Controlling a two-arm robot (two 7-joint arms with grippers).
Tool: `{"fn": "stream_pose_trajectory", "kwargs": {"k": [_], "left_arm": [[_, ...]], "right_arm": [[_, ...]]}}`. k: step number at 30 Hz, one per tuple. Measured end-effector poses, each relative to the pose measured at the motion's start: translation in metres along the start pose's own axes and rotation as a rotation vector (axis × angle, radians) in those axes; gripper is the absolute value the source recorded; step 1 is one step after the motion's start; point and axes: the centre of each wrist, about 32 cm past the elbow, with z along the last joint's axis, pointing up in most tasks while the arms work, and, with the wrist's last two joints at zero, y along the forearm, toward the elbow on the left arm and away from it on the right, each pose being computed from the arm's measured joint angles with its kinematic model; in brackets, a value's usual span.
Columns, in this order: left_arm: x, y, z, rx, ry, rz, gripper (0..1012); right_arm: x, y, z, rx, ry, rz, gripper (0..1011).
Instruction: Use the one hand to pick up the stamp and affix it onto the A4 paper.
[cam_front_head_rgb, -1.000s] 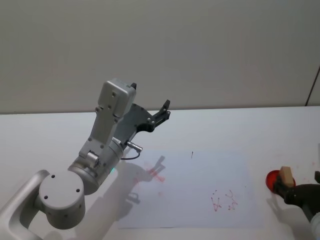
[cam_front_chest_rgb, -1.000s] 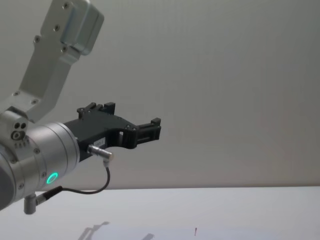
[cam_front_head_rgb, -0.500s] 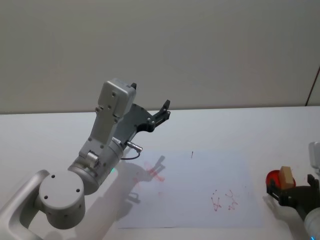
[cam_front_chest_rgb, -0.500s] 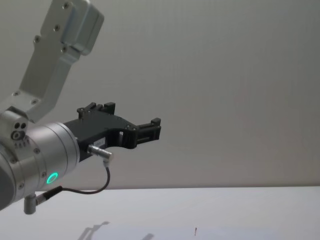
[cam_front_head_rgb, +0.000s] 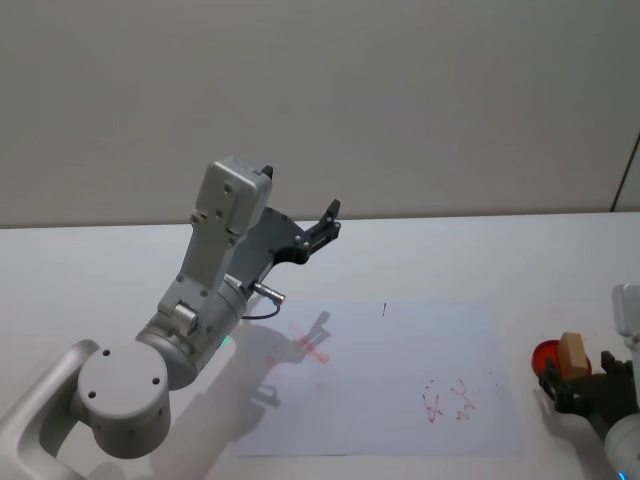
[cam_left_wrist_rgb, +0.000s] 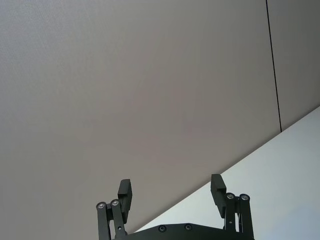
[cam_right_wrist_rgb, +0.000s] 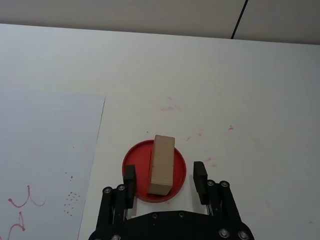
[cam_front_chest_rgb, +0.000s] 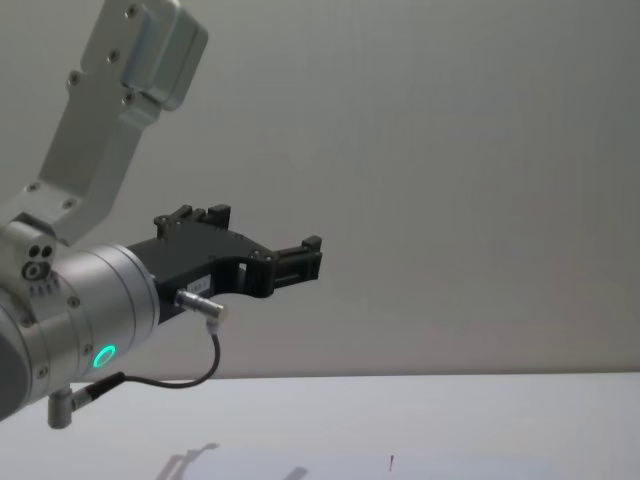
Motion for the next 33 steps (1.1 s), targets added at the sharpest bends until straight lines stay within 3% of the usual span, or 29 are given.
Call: {"fn": "stream_pose_trajectory", "kwargs": {"k": [11, 15, 25, 33], "left_arm": [[0.0, 0.0, 0.0, 0.0, 0.0, 0.0, 1001], [0.0, 0.0, 0.0, 0.0, 0.0, 0.0, 1001], [0.0, 0.0, 0.0, 0.0, 0.0, 0.0, 1001], [0.0, 0.0, 0.0, 0.0, 0.0, 0.0, 1001]], "right_arm": [[-0.0001, 0.0013, -0.0001, -0.004, 0.0, 0.002, 417], [-0.0001, 0.0016, -0.0001, -0.006, 0.0, 0.002, 250], [-0.0001, 0.002, 0.0002, -0.004, -0.005, 0.005, 214], [0.0001, 0.0029, 0.0053, 0.02, -0.055, 0.036, 216]]}}
